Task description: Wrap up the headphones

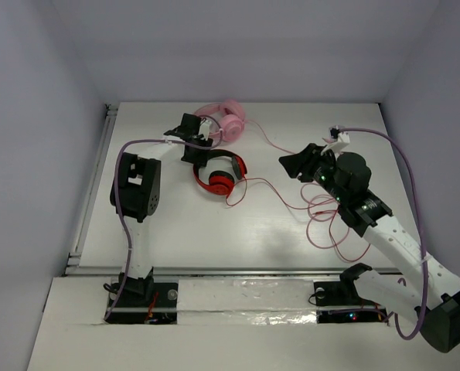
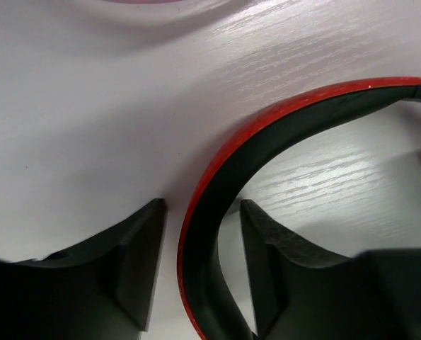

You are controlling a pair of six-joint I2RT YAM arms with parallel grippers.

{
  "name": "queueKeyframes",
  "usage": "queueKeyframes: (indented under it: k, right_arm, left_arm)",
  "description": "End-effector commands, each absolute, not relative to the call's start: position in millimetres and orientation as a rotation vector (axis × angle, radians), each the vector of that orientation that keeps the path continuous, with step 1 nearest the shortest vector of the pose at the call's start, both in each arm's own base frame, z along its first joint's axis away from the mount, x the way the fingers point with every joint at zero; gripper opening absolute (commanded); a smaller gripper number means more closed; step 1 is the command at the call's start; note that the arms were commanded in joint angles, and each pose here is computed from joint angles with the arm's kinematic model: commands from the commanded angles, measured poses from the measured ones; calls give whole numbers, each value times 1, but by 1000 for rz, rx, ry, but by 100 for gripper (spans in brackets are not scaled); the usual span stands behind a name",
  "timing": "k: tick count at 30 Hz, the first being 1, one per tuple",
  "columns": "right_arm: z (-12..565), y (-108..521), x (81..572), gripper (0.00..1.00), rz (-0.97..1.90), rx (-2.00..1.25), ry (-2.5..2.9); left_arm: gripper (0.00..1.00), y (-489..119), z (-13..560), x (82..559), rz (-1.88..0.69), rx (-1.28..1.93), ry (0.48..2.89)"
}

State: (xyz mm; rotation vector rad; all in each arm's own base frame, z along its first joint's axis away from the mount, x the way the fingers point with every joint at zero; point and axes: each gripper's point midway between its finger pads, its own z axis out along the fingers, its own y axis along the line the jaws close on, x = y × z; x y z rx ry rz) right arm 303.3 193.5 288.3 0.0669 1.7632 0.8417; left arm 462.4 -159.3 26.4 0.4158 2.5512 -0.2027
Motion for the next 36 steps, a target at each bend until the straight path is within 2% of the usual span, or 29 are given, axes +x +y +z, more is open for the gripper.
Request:
queueKeyframes:
  k: [1, 3, 4, 6, 12, 14, 15, 18, 19, 22, 24, 26, 27, 28, 31, 34, 36]
  right_arm:
    - [305, 189, 305, 51, 835, 70, 1692]
    - [309, 188, 303, 51, 837, 71, 1680]
    - [311, 187, 302, 51, 836, 72, 1677]
    - [310, 185, 302, 50, 825, 81, 1676]
    - [312, 185, 300, 49, 827, 68, 1672]
    - [313, 185, 299, 43, 829, 66, 1669]
    - [313, 185, 299, 32, 832, 61, 1669]
    - [313, 194, 296, 12, 867, 6, 1670]
    - [313, 200, 293, 3, 893, -28, 1668]
    - [317, 224, 277, 1, 1031, -177, 1647]
    - [319, 233, 268, 4, 1089, -249, 1631]
    - [320, 240, 260, 17, 1130, -310, 1622]
    - [322, 242, 258, 24, 1141, -337, 1605]
    - [322, 244, 255, 41, 1152, -357, 1598]
    - [322, 244, 253, 64, 1140, -393, 1590]
    - [323, 240, 255, 73, 1098, -403, 1579]
    - [326, 235, 259, 75, 1051, -394, 1566]
  left_arm:
    - [41, -168, 15, 456, -220, 465, 2563]
    - [26, -168, 12, 455, -223, 468, 2566]
    - [12, -169, 11, 454, -231, 471, 2569]
    - [0, -168, 10, 451, -230, 470, 2577]
    - [0, -166, 26, 440, -244, 450, 2582]
    - [0, -170, 41, 433, -291, 419, 2573]
    - [0, -173, 57, 425, -333, 415, 2553]
    - [0, -183, 91, 411, -455, 357, 2498]
    - [0, -186, 120, 406, -497, 347, 2433]
    - [0, -193, 163, 381, -615, 321, 2350]
    - [0, -194, 175, 368, -664, 311, 2324]
    - [0, -200, 197, 352, -753, 295, 2273]
    - [0, -201, 204, 348, -778, 291, 2256]
    - [0, -199, 217, 343, -802, 271, 2227]
    - [0, -195, 242, 334, -850, 264, 2178]
    - [0, -185, 273, 332, -867, 240, 2102]
    - [0, -177, 291, 334, -858, 220, 2058]
